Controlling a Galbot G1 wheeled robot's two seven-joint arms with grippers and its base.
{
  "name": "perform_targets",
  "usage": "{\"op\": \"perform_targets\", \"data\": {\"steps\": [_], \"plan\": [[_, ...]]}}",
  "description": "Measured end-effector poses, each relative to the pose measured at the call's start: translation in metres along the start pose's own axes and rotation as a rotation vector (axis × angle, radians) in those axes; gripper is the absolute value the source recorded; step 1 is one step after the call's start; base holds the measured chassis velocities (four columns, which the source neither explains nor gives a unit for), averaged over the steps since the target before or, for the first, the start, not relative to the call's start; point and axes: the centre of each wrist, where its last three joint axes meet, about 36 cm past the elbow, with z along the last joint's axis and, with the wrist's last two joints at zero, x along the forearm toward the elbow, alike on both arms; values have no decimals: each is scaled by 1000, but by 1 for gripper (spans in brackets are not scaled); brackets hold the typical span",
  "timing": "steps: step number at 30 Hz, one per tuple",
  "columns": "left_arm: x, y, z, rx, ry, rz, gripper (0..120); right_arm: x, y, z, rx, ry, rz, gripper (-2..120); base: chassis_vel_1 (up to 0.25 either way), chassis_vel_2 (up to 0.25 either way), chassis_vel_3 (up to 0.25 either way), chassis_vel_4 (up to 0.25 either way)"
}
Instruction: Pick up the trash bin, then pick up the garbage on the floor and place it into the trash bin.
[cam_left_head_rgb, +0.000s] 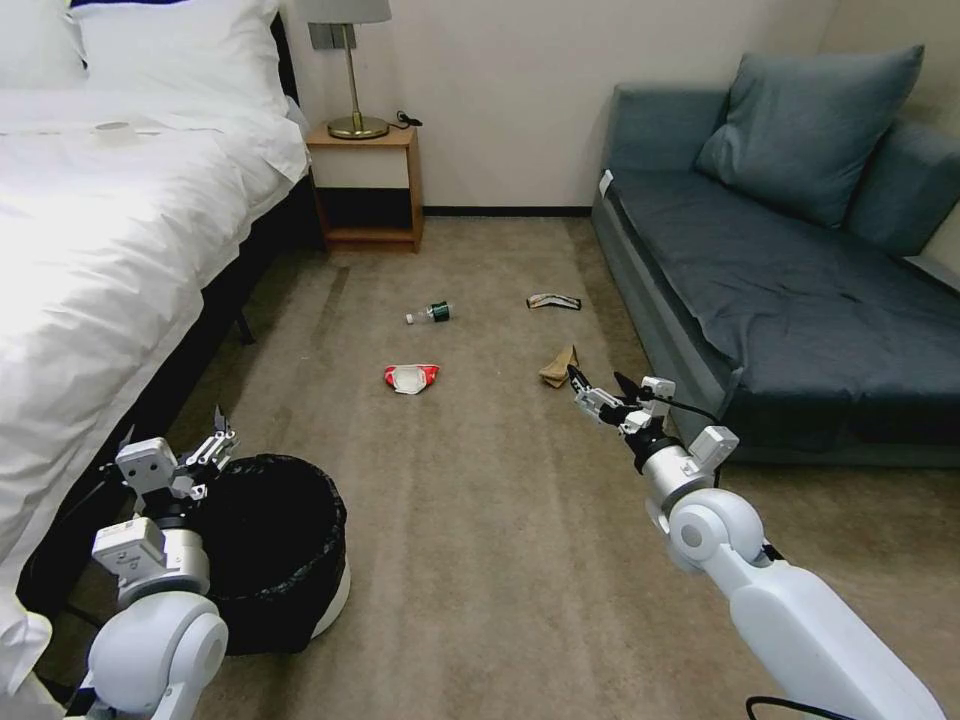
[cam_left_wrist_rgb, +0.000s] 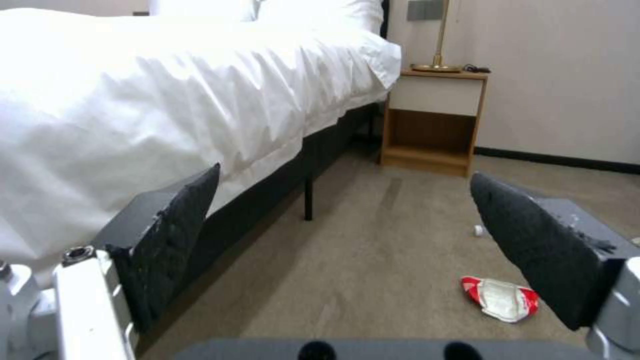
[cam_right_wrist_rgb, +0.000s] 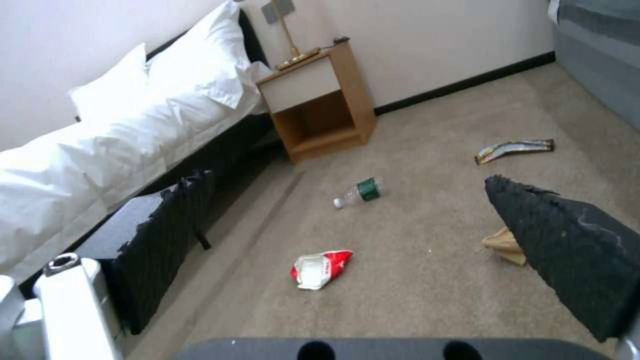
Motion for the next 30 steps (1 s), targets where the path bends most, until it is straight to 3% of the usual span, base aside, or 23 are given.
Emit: {"op": "perform_targets", "data": {"steps": [8, 13, 19, 21, 24, 30], "plan": [[-2, 0, 1, 3, -4, 10, 100, 7, 1, 4, 14, -2, 19, 100, 0, 0, 0, 0], [-19, 0, 14, 24, -46, 76, 100, 43, 6, 23, 78, -2, 123, 100, 0, 0, 0, 0], [-29, 0, 16, 46, -54, 93, 100, 58, 5, 33, 95, 11, 158, 100, 0, 0, 0, 0], [-48, -2, 24, 83, -73, 149, 100, 80, 6, 40, 156, 0, 228, 100, 0, 0, 0, 0], [-50, -5, 32, 80, -48, 173, 100, 98, 6, 45, 204, -8, 283, 100, 0, 0, 0, 0], [-45, 1, 33, 55, -19, 175, 100, 132, 7, 52, 303, -12, 388, 100, 0, 0, 0, 0]]}}
